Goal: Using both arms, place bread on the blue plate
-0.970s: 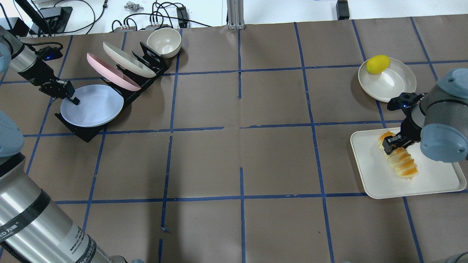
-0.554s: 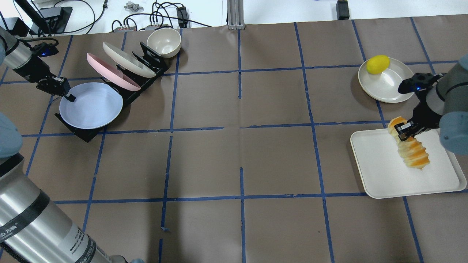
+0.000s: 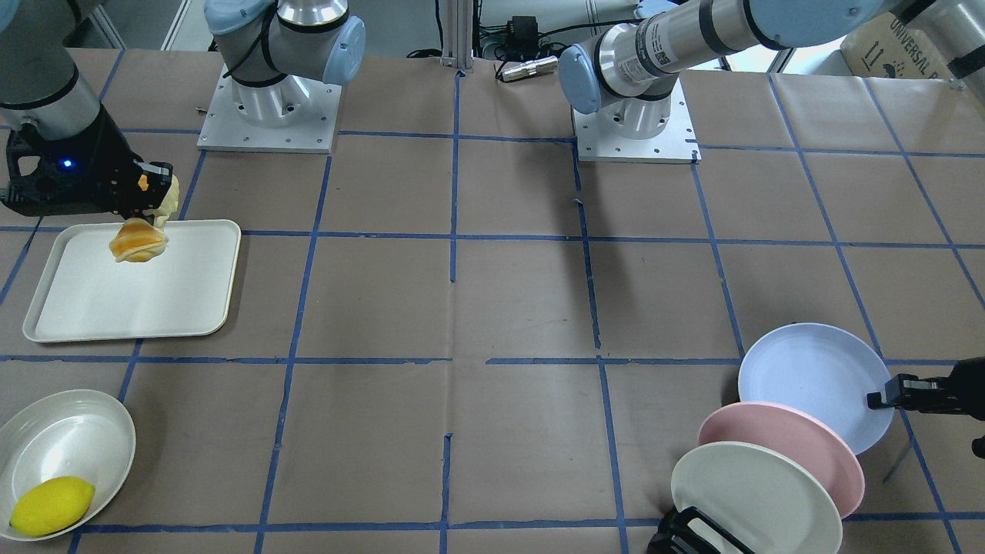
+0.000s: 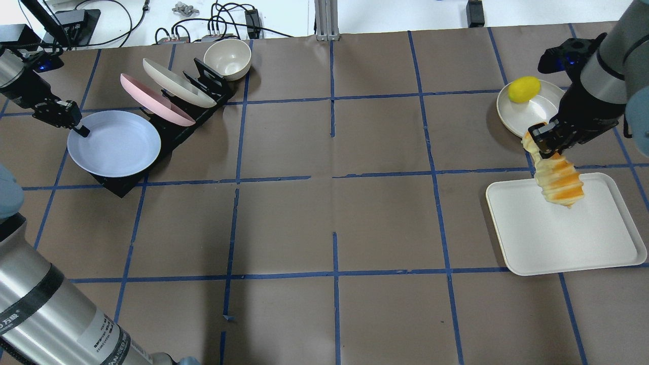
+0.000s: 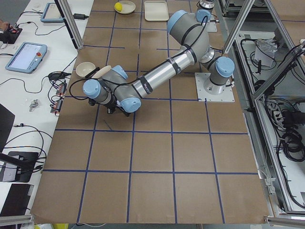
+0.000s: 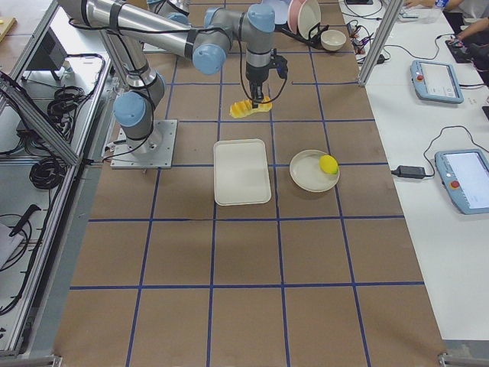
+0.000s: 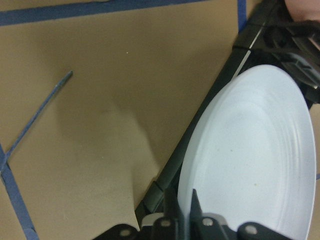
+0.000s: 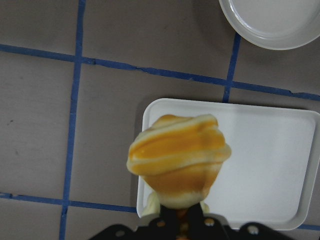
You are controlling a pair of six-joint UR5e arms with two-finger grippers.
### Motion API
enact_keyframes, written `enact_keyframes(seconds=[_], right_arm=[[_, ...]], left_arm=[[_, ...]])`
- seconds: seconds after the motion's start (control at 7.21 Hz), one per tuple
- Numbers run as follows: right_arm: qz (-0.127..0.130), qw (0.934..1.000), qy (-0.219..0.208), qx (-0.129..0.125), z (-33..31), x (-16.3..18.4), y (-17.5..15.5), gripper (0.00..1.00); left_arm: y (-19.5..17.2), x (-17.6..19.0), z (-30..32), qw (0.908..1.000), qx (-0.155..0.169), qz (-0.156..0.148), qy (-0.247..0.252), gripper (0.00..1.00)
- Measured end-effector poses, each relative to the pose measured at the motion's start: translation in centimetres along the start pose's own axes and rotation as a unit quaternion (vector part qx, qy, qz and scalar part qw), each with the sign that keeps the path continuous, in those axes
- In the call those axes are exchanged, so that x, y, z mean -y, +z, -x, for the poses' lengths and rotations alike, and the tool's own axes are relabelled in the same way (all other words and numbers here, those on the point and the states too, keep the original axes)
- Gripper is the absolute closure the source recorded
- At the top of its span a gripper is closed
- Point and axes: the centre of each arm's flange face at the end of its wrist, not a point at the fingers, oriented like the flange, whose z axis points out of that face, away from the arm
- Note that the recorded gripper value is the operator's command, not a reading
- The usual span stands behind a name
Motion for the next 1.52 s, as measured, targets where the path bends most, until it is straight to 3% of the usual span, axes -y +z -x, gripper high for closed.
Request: enact_keyframes(seconds=[0.42, 0.83, 1.25, 1.52], right_arm=[[-0.012, 0.9999, 0.009, -0.004, 4.2, -0.5, -2.1, 0.94], [-0.022, 0.9998, -0.001, -0.003, 8.8, -1.5, -3.1, 0.94], [-0.017, 0.9998, 0.000, -0.001, 12.1, -2.2, -3.3, 0.94], [-0.016, 0.9999, -0.001, -0.001, 12.5, -2.3, -3.2, 0.94]], left_arm=[[-3.2, -2.6, -3.3, 0.9998, -0.011, 0.014, -0.002, 0.98], [-4.9, -5.3, -13.0, 0.9997, -0.009, 0.024, 0.004, 0.98], [-2.0, -3.7, -26.7, 0.9990, -0.002, 0.041, 0.016, 0.98], [1.7, -1.7, -35.0, 0.9991, 0.006, 0.033, 0.025, 0.98]])
